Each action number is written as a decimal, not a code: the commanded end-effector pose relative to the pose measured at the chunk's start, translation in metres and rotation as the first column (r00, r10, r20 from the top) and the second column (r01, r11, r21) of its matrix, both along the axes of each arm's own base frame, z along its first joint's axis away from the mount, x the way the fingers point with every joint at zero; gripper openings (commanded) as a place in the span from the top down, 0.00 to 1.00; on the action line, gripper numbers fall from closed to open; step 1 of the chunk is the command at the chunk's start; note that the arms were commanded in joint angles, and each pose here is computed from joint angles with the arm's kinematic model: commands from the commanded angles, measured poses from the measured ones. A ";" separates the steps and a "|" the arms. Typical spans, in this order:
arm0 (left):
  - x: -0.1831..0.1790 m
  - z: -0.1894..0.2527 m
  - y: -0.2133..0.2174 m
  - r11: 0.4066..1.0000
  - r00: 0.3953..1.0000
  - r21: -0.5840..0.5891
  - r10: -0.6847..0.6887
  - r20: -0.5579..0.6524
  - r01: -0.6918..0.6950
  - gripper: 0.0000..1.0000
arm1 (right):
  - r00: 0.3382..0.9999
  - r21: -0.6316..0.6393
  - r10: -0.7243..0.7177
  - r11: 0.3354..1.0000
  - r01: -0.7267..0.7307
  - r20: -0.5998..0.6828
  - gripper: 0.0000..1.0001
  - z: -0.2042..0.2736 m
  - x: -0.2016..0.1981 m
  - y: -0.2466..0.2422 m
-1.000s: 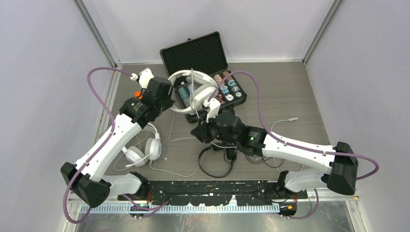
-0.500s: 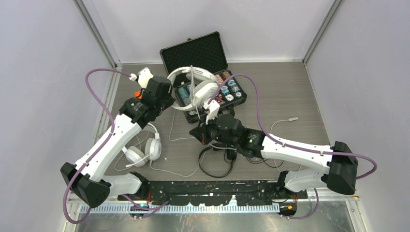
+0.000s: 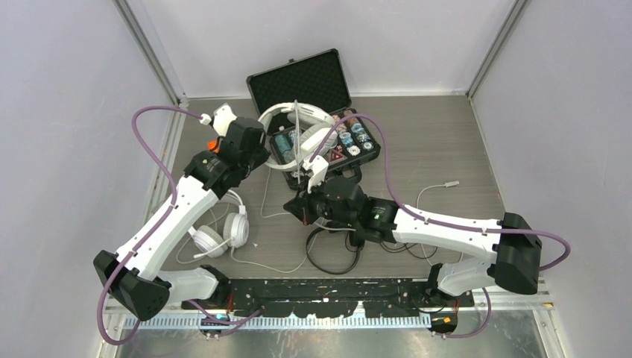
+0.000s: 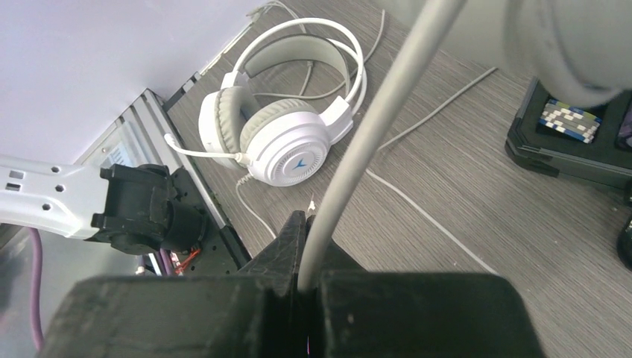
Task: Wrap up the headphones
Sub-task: Wrap the headphones cable around the headphones.
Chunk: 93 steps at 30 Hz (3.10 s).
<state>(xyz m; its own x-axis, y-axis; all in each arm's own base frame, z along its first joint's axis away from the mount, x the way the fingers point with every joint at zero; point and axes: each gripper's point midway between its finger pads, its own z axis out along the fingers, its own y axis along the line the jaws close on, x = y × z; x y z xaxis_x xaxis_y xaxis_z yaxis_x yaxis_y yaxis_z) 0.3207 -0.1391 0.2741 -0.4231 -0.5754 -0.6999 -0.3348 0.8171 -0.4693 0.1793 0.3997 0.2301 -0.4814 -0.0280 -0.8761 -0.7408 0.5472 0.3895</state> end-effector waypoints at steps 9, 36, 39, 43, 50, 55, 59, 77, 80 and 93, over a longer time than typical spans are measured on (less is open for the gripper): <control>0.024 0.035 -0.007 0.988 0.987 -0.137 0.083 0.138 -0.064 1.00 | 0.997 0.046 0.042 0.998 -0.045 0.072 1.00 0.032 -0.011 0.017; -0.001 0.071 -0.005 0.989 0.990 -0.148 0.010 0.143 0.012 1.00 | 0.985 -0.162 -0.016 0.986 0.045 0.173 0.81 -0.051 -0.003 -0.045; -0.002 0.075 -0.005 0.989 0.989 -0.143 -0.002 0.146 0.024 1.00 | 0.985 -0.183 -0.025 0.981 0.057 0.169 0.81 -0.063 -0.002 -0.053; -0.004 0.077 -0.004 0.993 0.990 -0.111 -0.020 0.140 0.035 1.00 | 0.986 -0.170 -0.056 0.982 0.082 0.154 0.83 -0.071 -0.001 -0.065; -0.010 0.086 -0.008 0.990 0.982 -0.067 -0.112 0.155 0.124 1.00 | 0.983 -0.120 -0.135 0.981 0.150 0.120 0.89 -0.074 0.014 -0.095; -0.021 0.096 -0.021 0.964 0.958 -0.112 -0.221 0.181 0.243 1.00 | 0.972 -0.071 -0.224 0.971 0.229 0.074 0.91 -0.073 0.040 -0.123; -0.039 0.108 -0.052 0.885 0.896 -0.201 -0.371 0.244 0.421 1.00 | 0.974 -0.046 -0.215 0.975 0.219 0.068 0.91 -0.065 0.045 -0.126; -0.096 0.111 -0.086 0.659 0.699 -0.238 -0.640 0.320 0.713 1.00 | 0.967 0.026 -0.221 0.975 0.219 0.129 0.86 -0.033 0.064 -0.118; -0.105 0.104 -0.090 0.612 0.647 -0.212 -0.707 0.284 0.762 1.00 | 0.973 0.033 -0.196 0.981 0.193 0.124 0.83 -0.036 0.062 -0.119; -0.111 0.072 -0.092 0.430 0.436 -0.074 -0.891 0.123 0.900 1.00 | 0.961 0.004 -0.254 0.967 0.255 0.112 0.87 -0.052 0.069 -0.143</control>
<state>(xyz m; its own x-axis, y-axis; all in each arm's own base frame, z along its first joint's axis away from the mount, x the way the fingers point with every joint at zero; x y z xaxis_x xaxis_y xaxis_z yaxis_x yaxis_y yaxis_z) 0.2284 -0.2267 0.3208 -0.7701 -0.1002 -0.6299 0.4119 0.6760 -0.6110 0.2381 0.2702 0.1651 -0.4147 0.0403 -0.9091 -0.6422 0.6948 0.3237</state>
